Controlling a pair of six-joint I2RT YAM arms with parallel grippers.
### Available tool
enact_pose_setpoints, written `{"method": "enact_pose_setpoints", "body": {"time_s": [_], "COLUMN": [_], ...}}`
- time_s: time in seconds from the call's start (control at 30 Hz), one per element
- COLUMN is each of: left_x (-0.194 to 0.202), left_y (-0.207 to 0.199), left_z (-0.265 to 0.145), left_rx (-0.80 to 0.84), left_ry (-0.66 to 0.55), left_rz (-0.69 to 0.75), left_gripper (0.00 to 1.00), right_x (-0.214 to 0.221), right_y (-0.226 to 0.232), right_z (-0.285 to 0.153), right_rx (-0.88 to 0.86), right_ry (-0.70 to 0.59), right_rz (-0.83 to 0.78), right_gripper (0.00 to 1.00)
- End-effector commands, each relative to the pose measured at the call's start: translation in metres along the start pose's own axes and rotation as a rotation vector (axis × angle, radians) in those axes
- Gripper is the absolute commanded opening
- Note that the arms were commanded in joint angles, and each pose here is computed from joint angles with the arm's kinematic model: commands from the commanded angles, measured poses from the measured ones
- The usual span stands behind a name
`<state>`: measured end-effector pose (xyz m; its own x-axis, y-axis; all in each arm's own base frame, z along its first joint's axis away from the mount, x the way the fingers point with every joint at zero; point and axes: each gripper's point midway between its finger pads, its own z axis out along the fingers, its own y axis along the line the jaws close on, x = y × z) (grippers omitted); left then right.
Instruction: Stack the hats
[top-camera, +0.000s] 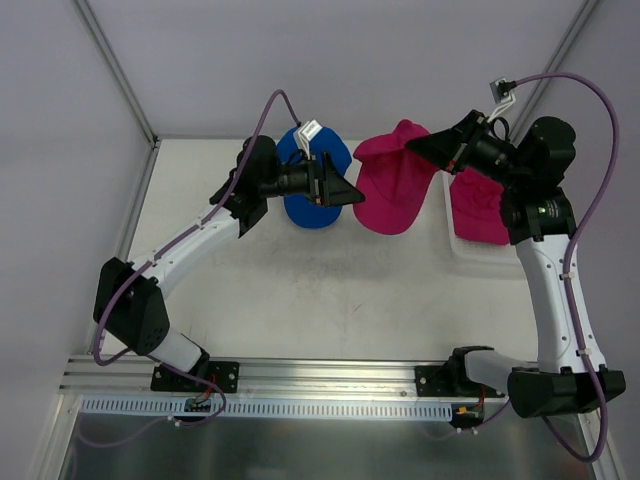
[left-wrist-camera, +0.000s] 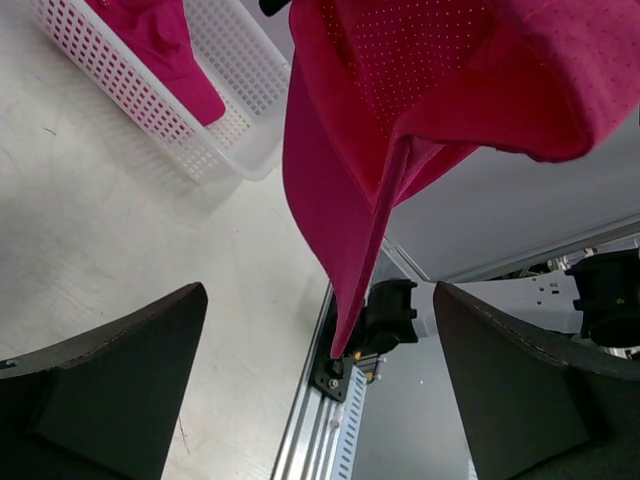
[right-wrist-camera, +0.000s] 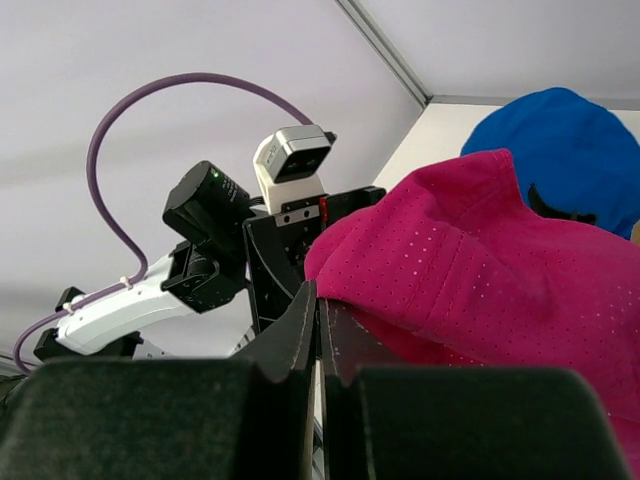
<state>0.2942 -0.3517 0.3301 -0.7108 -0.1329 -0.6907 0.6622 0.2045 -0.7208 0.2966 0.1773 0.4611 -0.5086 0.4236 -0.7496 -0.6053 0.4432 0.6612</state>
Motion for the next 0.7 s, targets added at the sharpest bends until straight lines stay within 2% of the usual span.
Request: {"method": "enact_pose_setpoints", "body": {"time_s": [0.0,0.07,0.2,0.23,0.3,0.33,0.4,0.47,0.5,0.53,0.57,0.63,0.67], "left_x": [-0.008,-0.008,-0.005,-0.006,-0.004,-0.004,-0.001,0.007,0.011,0.015,0.026,0.024,0.028], "left_y": [-0.015,-0.018,-0.023,-0.025,-0.027,-0.028,-0.033,-0.034,-0.036,-0.036,-0.031,-0.041,-0.037], "left_z": [0.000,0.003,0.010,0.011,0.015,0.014,0.012,0.004,0.000,-0.003,-0.008,-0.019,-0.024], "left_rx": [0.030,0.039,0.052,0.054,0.061,0.064,0.075,0.065,0.071,0.072,0.063,0.092,0.083], "left_ry": [-0.046,-0.041,-0.029,-0.031,-0.022,-0.020,-0.008,0.003,0.013,0.017,0.032,0.007,0.004], "left_rz": [0.037,0.038,0.032,0.027,-0.001,-0.010,-0.035,-0.104,-0.132,-0.156,-0.232,-0.259,-0.332], "left_gripper": [0.99,0.99,0.86,0.76,0.64,0.50,0.28,0.00,0.00,0.00,0.00,0.00,0.00], "right_x": [-0.008,-0.006,-0.001,0.001,0.008,0.009,0.012,0.009,0.010,0.008,0.004,-0.004,0.001], "right_y": [0.019,0.022,0.026,0.026,0.025,0.022,0.012,-0.001,-0.020,-0.028,-0.038,-0.063,-0.071], "right_z": [0.001,0.003,0.010,0.011,0.015,0.016,0.021,0.022,0.019,0.015,0.010,-0.014,-0.021], "right_rx": [-0.048,-0.059,-0.083,-0.090,-0.092,-0.087,-0.068,-0.023,0.038,0.059,0.085,0.203,0.223], "right_ry": [-0.039,-0.030,-0.009,-0.002,0.015,0.015,0.031,0.040,0.060,0.065,0.064,0.041,0.043], "right_rz": [-0.034,-0.029,-0.029,-0.029,-0.024,-0.031,-0.032,-0.104,-0.091,-0.114,-0.199,-0.237,-0.254], "right_gripper": [0.00,0.01,0.00,0.00,0.00,0.00,0.00,0.03,0.14,0.44,0.58,0.74,0.76]}}
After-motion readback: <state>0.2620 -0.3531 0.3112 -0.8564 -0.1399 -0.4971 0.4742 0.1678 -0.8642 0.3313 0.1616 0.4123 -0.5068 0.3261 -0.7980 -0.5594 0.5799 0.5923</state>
